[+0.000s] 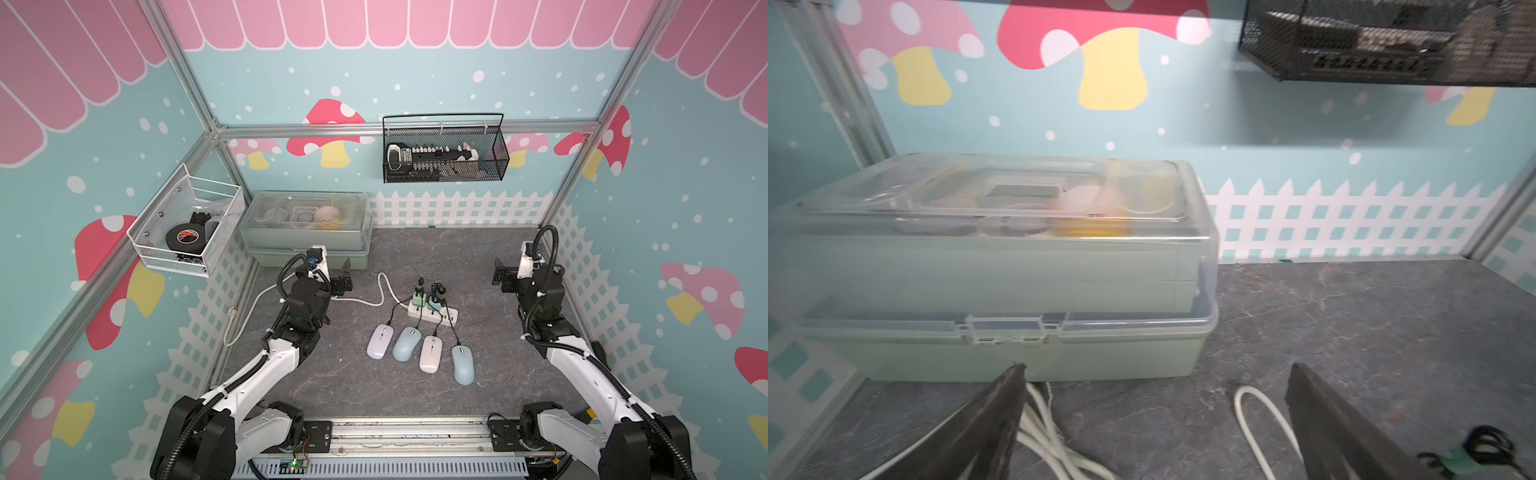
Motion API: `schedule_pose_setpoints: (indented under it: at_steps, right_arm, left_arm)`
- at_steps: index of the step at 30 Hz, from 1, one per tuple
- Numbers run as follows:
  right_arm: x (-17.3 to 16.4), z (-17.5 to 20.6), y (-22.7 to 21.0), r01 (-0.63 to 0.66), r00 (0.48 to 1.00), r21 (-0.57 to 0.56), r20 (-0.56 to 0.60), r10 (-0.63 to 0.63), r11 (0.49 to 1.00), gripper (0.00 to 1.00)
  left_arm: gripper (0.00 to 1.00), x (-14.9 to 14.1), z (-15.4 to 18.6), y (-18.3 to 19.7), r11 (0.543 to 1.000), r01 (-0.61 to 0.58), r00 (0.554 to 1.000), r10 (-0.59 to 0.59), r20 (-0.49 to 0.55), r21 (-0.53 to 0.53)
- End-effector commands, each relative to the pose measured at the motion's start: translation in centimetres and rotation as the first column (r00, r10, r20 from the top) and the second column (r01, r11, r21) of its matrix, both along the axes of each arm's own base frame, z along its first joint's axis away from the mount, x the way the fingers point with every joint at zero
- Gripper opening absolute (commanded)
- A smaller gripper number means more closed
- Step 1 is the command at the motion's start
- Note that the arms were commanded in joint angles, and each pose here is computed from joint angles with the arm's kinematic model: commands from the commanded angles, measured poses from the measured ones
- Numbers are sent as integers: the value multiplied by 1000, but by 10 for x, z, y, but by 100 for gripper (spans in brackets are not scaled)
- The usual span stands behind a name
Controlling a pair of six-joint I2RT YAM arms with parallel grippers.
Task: Unplug the wireless mouse
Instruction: Pick up the mouse from the center of the board.
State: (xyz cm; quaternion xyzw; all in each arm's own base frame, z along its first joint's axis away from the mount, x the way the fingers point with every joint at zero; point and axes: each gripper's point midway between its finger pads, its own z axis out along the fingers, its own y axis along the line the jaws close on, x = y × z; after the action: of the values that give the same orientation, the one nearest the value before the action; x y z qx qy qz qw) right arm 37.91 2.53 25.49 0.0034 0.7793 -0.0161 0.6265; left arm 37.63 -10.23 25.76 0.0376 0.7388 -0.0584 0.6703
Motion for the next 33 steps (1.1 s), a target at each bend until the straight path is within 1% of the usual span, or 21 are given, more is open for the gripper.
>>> schedule_pose_setpoints:
  at_steps: [1,4,6,8,10,12,14,17,21,22,24,28,33]
  right_arm:
    - [-7,-13,20,-49,989,33,-136,53,998,100]
    - [-4,-13,39,-65,974,-7,-216,62,998,100]
    - [-1,-16,52,-78,966,-62,-250,60,995,100]
    - [4,-25,59,-78,957,-88,-284,50,993,100]
    - [7,-40,64,-85,934,-99,-353,45,991,100]
    - [7,-50,67,-80,923,-114,-383,30,990,100]
    - [4,-53,73,-94,920,-112,-389,43,989,100]
    - [-2,-50,80,-110,922,-94,-382,66,990,100]
    - [-8,-47,94,-168,918,-33,-369,145,985,100]
    - [-9,-50,98,-184,911,-16,-379,165,983,100]
    - [-12,-53,105,-201,899,1,-397,185,979,99]
    - [-22,-60,110,-203,887,24,-420,194,979,99]
    - [-36,-65,130,-245,871,157,-398,288,957,99]
  left_arm:
    - [95,-12,-14,-30,996,85,993,-85,-87,-1]
    - [95,-22,-21,-55,988,153,983,-152,-101,1]
    - [98,-28,-26,-70,981,194,978,-192,-84,10]
    - [99,-32,-29,-77,983,184,981,-182,-66,28]
    - [99,-31,-34,-77,990,142,988,-140,-69,27]
    - [99,-27,-39,-76,994,108,987,-106,-116,7]
    - [99,-24,-41,-79,994,105,982,-102,-162,12]
    - [99,-21,-45,-79,995,92,974,-86,-208,21]
    - [99,-20,-55,-93,989,147,956,-138,-257,15]
    - [99,-20,-61,-98,985,171,946,-163,-281,3]
    - [98,-20,-69,-103,983,183,931,-175,-320,-5]
    - [96,-21,-81,-102,988,157,911,-142,-387,6]
    - [95,-25,-99,-98,990,142,881,-114,-458,26]
